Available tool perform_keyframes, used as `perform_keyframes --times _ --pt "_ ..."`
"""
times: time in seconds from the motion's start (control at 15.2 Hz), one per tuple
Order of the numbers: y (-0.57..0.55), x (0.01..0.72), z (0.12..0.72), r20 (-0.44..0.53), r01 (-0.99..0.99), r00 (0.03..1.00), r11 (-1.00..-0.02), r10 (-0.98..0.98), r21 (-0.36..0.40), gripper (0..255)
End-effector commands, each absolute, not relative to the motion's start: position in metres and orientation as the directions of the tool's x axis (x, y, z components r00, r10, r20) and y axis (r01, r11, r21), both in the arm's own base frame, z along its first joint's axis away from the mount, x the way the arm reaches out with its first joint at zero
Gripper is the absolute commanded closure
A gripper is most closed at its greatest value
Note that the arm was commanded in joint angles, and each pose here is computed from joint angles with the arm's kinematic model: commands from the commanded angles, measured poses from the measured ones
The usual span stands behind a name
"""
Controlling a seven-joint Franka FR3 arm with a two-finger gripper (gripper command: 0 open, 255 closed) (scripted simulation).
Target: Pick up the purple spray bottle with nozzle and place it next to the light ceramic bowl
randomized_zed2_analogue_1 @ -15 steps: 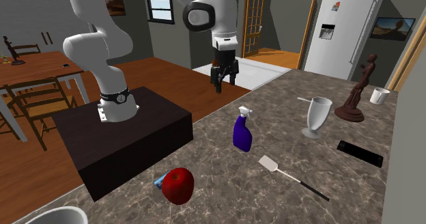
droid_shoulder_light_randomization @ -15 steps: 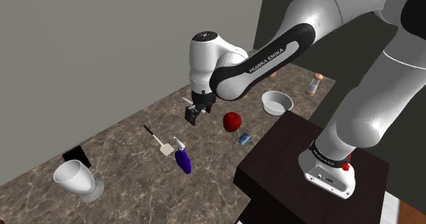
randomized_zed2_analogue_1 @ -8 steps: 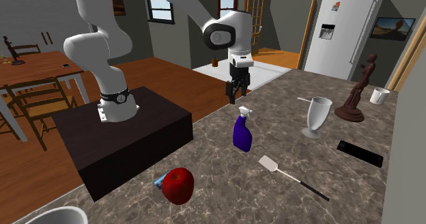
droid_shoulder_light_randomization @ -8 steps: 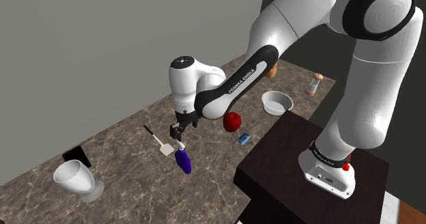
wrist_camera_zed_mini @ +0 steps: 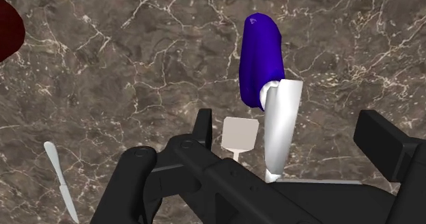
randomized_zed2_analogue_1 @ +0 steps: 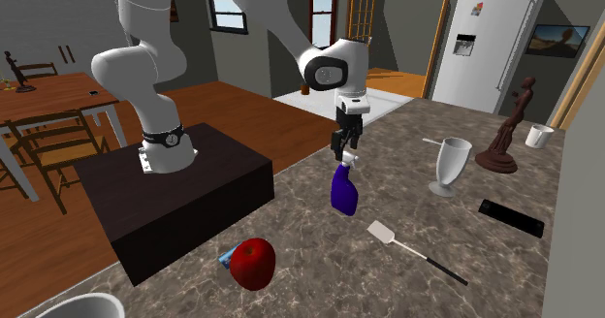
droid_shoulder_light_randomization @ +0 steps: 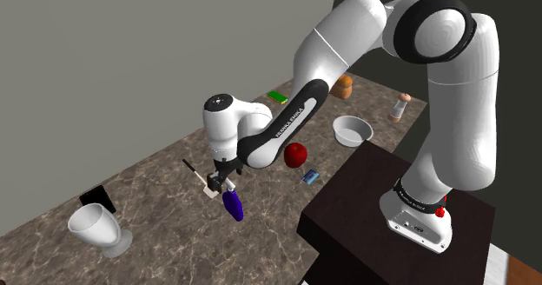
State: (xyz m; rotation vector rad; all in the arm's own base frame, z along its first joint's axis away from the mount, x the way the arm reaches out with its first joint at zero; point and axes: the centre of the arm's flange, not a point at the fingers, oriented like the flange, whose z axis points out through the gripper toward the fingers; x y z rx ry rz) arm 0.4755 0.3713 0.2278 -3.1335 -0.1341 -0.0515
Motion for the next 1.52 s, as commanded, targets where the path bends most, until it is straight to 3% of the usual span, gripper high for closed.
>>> perform_keyframes --times 0.0,0.66,0.73,1.45 --pt "0.372 0.476 0.216 0.033 0.086 0.996 -0.996 0.085 -0.003 0" --pt "0.373 0.476 0.203 0.033 0.086 0.996 -0.996 0.085 -0.003 0" --pt "0.373 0.476 0.203 0.033 0.086 0.996 -0.996 0.085 -0.003 255" --pt "0.373 0.476 0.213 0.033 0.086 0.996 -0.996 0.085 -0.003 255"
